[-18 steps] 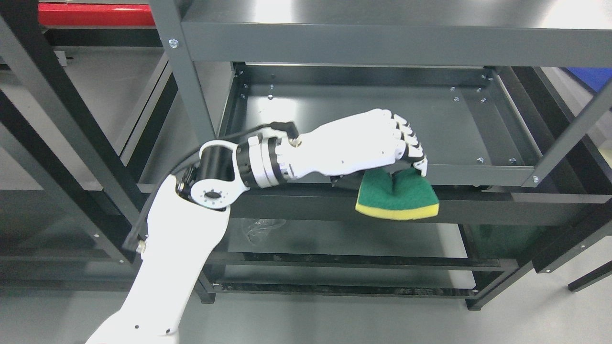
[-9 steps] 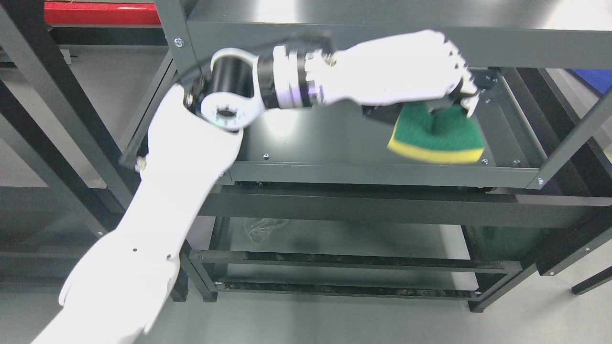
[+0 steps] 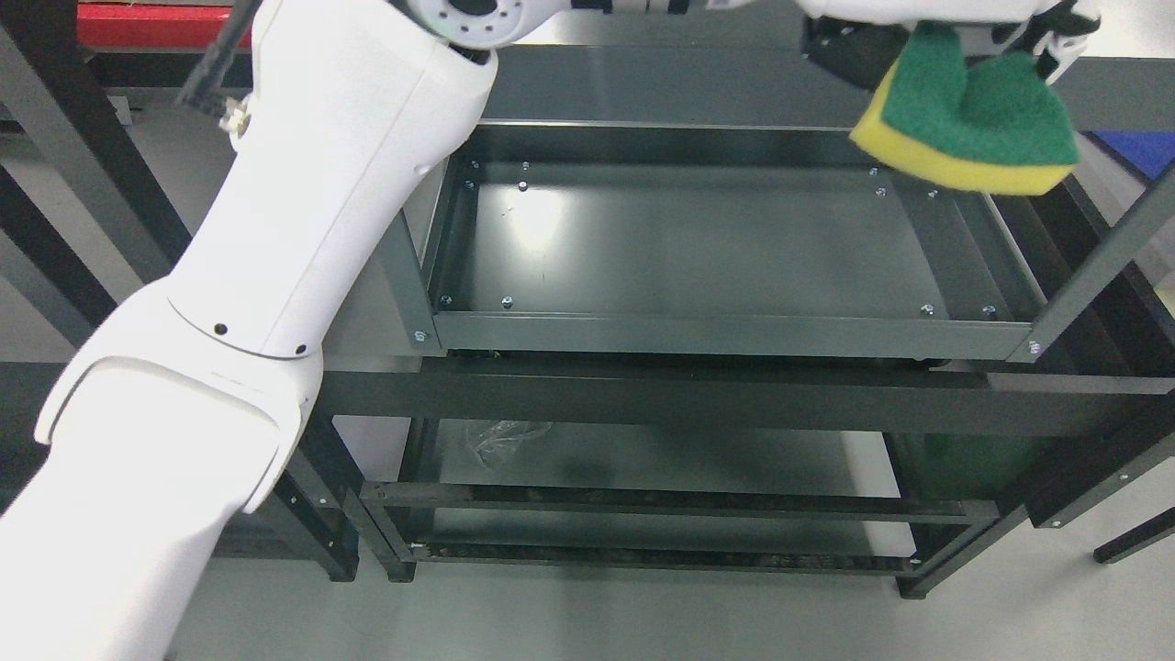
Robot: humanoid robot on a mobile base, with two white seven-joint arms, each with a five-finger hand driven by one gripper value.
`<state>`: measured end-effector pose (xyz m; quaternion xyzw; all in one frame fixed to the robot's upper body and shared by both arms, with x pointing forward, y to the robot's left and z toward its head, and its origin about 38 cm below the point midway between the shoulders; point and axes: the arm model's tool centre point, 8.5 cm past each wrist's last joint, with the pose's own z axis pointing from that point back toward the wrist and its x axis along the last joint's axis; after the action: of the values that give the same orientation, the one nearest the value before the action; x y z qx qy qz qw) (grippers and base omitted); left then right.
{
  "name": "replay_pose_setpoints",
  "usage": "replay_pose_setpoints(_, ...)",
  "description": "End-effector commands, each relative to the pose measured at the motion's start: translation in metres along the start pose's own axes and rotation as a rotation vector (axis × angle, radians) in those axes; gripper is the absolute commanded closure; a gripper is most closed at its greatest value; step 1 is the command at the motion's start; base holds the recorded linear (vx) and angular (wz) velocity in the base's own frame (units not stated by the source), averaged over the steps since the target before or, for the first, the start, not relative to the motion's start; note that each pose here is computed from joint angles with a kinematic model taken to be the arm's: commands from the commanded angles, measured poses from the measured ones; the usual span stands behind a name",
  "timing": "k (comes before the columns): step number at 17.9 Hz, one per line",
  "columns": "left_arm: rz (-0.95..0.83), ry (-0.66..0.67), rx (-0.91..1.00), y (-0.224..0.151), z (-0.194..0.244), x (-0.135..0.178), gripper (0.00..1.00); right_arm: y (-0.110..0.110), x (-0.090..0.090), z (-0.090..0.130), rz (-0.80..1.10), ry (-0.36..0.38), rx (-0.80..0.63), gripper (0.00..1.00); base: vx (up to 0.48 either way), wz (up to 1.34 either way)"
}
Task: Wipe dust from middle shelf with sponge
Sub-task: 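Raise the sponge and press it onto the middle shelf surface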
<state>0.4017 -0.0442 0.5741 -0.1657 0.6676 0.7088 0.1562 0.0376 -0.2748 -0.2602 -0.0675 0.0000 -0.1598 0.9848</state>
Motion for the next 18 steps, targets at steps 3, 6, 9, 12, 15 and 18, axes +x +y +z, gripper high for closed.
replay_pose_setpoints(3, 0.063, 0.092, -0.328, -0.054, -0.036, -0.01, 0.98, -0.01, 0.009, 0.0, -0.001, -0.022, -0.014, 0.0, 0.0, 0.0)
replay_pose_setpoints(6, 0.09, 0.087, -0.359, -0.064, -0.038, -0.008, 0.98, -0.01, 0.009, 0.0, -0.003, -0.022, -0.014, 0.0, 0.0, 0.0)
replay_pose_setpoints(9, 0.129, 0.051, -0.447, -0.074, -0.037, -0.003, 0.98, -0.01, 0.009, 0.0, -0.003, -0.022, -0.014, 0.0, 0.0, 0.0)
replay_pose_setpoints(12, 0.149, 0.04, -0.455, -0.073, -0.034, -0.004, 0.98, -0.01, 0.009, 0.0, -0.003, -0.022, -0.014, 0.0, 0.0, 0.0)
replay_pose_setpoints(15, 0.132, 0.023, -0.379, -0.058, -0.023, -0.009, 0.98, -0.01, 0.009, 0.0, -0.003, -0.022, -0.014, 0.0, 0.0, 0.0)
replay_pose_setpoints(18, 0.06, 0.009, -0.317, -0.036, 0.006, -0.019, 0.98, -0.01, 0.009, 0.0, -0.003, -0.022, -0.014, 0.0, 0.0, 0.0)
